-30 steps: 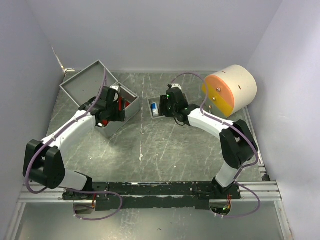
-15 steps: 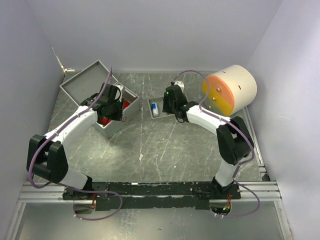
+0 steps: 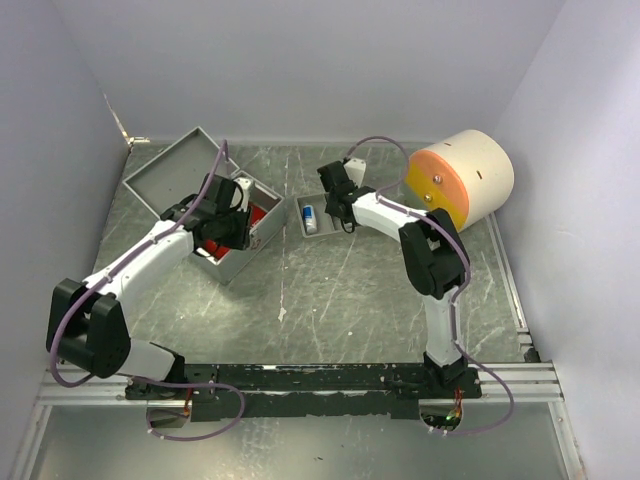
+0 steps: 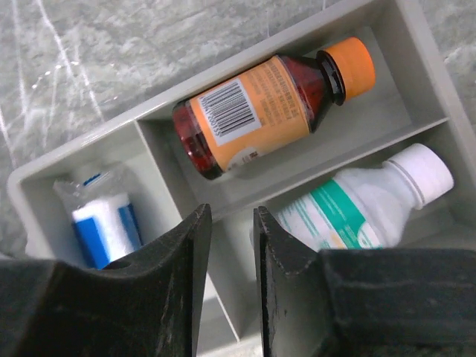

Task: Organize the medicine kit

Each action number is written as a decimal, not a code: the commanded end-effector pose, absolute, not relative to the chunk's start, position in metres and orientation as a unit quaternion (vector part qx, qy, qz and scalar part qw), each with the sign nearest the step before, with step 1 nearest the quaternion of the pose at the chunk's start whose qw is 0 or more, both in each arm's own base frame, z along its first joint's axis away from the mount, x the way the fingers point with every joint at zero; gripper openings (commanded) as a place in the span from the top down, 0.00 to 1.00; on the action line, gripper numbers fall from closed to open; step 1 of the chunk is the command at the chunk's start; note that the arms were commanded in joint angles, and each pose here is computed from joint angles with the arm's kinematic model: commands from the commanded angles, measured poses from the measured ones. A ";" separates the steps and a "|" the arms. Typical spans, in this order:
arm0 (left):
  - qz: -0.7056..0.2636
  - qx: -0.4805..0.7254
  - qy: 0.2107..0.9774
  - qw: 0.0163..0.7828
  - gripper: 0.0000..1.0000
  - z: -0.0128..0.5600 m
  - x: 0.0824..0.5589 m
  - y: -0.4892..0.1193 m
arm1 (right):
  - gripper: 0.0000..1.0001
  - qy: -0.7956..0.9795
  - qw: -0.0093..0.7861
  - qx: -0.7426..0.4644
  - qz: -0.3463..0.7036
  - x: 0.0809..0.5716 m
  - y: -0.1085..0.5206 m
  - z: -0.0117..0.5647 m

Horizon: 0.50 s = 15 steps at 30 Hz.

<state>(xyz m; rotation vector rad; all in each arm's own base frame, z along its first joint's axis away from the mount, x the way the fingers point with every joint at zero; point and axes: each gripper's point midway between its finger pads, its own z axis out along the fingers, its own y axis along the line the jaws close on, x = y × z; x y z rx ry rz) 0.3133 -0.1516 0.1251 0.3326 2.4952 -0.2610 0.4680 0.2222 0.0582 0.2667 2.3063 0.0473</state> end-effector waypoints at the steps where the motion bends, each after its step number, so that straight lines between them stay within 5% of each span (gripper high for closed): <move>1: -0.147 0.144 0.936 0.286 0.56 0.125 0.295 -0.169 | 0.70 0.908 0.390 0.152 -0.013 0.475 0.212 0.037; 8: -0.160 0.147 0.934 0.284 0.54 0.125 0.291 -0.173 | 0.59 0.907 0.382 0.174 0.009 0.478 0.220 0.027; 15: -0.172 0.151 0.931 0.285 0.54 0.125 0.289 -0.177 | 0.58 0.901 0.378 0.211 0.031 0.483 0.213 0.026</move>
